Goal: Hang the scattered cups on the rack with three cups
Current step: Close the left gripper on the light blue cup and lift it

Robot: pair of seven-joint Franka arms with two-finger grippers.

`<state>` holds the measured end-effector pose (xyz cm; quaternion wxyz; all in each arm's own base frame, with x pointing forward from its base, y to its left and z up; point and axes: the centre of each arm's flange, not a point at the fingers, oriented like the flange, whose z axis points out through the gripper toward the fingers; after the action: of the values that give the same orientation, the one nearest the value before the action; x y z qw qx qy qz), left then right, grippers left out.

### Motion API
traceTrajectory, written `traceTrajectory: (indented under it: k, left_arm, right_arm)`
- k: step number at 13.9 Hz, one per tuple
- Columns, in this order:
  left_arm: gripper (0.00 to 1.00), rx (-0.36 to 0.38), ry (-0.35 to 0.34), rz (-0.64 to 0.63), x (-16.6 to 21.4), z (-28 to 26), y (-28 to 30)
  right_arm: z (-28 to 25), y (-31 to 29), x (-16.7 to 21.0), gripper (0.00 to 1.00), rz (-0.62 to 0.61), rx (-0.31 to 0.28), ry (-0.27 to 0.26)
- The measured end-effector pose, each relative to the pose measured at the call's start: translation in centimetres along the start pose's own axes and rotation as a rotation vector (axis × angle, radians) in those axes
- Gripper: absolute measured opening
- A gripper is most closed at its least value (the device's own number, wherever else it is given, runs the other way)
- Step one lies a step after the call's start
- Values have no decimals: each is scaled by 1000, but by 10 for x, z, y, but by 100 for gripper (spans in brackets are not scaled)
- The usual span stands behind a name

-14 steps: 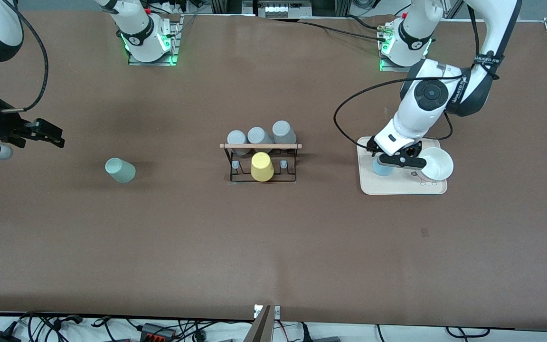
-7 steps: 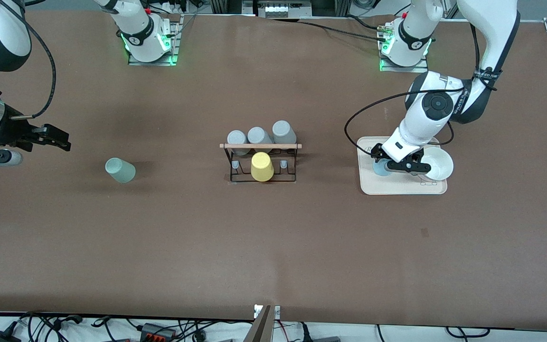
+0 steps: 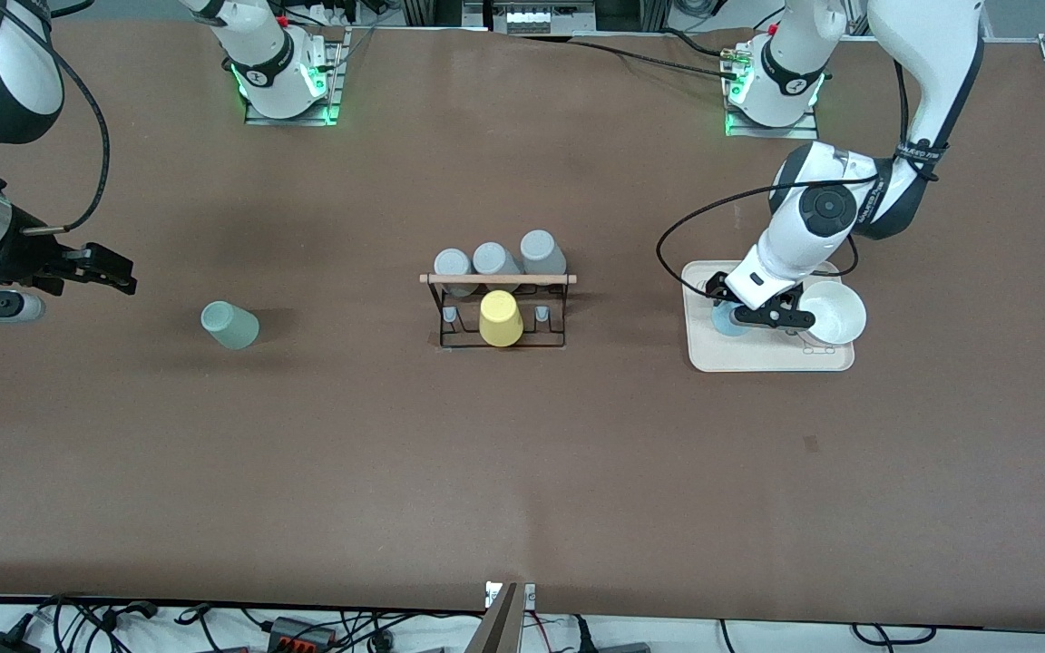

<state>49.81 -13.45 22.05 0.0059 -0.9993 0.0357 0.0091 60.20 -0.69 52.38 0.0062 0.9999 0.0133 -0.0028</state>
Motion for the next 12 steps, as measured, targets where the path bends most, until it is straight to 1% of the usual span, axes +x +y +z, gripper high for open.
traceTrajectory:
  k: [2,3,6,8,9,12]
  left_arm:
    - [74,0,1,0,0,0,0]
    - [67,-1,5,0,1,-2,0]
    - [67,-2,15,-1,4,-5,0]
    - [67,-3,45,-4,12,-19,0]
    - [67,5,46,-5,18,-33,0]
    - [67,52,-7,9,49,-106,15]
  right_arm:
    - [0,-1,0,100,-2,0,1]
    - [0,-1,0,100,-2,0,1]
    - [0,-1,0,100,-2,0,1]
    - [0,-1,0,100,-2,0,-1]
    - [1,-1,0,100,-2,0,-3]
    - [3,-2,-2,100,-3,1,-22]
